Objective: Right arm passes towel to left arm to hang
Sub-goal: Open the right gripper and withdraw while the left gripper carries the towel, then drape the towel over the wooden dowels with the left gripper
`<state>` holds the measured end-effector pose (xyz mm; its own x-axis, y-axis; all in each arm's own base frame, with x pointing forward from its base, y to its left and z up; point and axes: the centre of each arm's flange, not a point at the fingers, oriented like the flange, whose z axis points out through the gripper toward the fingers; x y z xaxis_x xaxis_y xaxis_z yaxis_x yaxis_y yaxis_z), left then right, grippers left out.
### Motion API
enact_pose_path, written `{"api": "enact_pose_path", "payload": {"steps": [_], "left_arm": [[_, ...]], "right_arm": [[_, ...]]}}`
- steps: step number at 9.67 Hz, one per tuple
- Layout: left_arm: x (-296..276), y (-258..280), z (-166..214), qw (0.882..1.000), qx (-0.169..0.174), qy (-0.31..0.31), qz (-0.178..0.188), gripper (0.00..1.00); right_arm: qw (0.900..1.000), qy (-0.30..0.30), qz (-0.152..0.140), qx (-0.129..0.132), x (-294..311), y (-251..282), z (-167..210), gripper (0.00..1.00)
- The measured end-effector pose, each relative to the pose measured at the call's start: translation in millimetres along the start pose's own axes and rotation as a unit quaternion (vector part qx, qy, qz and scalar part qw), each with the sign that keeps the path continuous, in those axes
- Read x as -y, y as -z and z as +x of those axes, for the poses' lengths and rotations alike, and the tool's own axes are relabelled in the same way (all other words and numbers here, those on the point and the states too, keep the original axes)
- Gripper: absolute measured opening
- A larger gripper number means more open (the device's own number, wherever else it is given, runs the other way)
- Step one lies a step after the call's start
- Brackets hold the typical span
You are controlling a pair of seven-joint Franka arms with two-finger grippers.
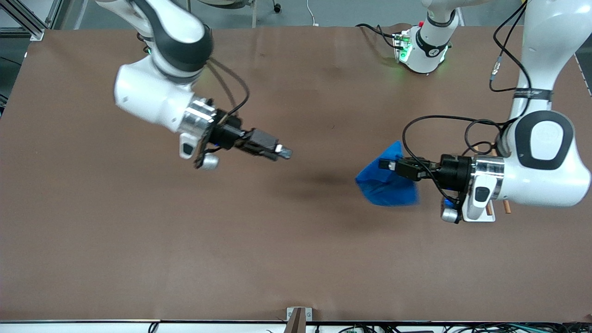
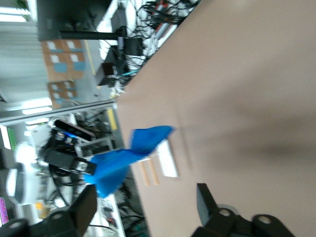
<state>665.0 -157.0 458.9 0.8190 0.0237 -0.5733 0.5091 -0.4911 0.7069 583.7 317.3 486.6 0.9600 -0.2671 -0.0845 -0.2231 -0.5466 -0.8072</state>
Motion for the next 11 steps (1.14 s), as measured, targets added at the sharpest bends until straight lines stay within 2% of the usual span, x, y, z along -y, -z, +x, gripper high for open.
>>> {"api": "enact_pose_path", "payload": {"steps": [1,2,4,5,7,8,9,11], "left_arm": [[9.9,15.2,2.0,0.999,-0.028,0.014,0.039,0.02],[23.2,35.4,6.0,0.995,-0.056,0.032,0.07,0.02],[45.5,72.0,8.6,0.981,-0.113,0.096,0.124,0.02],[49.0,80.9,4.5,0.967,-0.146,0.132,0.161,0.02],[54.1,102.2,-5.3,0.938,-0.204,0.192,0.202,0.02],[67.0,113.4,-6.2,0.923,-0.226,0.214,0.227,0.02],[84.3,118.9,-6.0,0.909,-0.238,0.233,0.25,0.02],[123.0,139.9,-8.3,0.895,-0.243,0.275,0.254,0.02]], "right_arm": [[0.998,0.025,-0.059,0.009,-25.6,20.8,22.4,1.0],[0.99,0.051,-0.127,0.01,-53.2,39.7,41.6,1.0],[0.962,0.077,-0.261,-0.001,-97.2,78.7,68.1,1.0],[0.946,0.078,-0.313,-0.012,-109.8,107.5,76.7,1.0],[0.92,0.061,-0.385,-0.041,-116.4,186.5,80.5,1.0],[0.91,0.046,-0.407,-0.058,-117.7,230.9,78.0,1.0],[0.904,0.027,-0.42,-0.072,-119.5,271.0,73.4,1.0],[0.899,0.003,-0.432,-0.069,-121.1,340.7,59.6,1.0]]}}
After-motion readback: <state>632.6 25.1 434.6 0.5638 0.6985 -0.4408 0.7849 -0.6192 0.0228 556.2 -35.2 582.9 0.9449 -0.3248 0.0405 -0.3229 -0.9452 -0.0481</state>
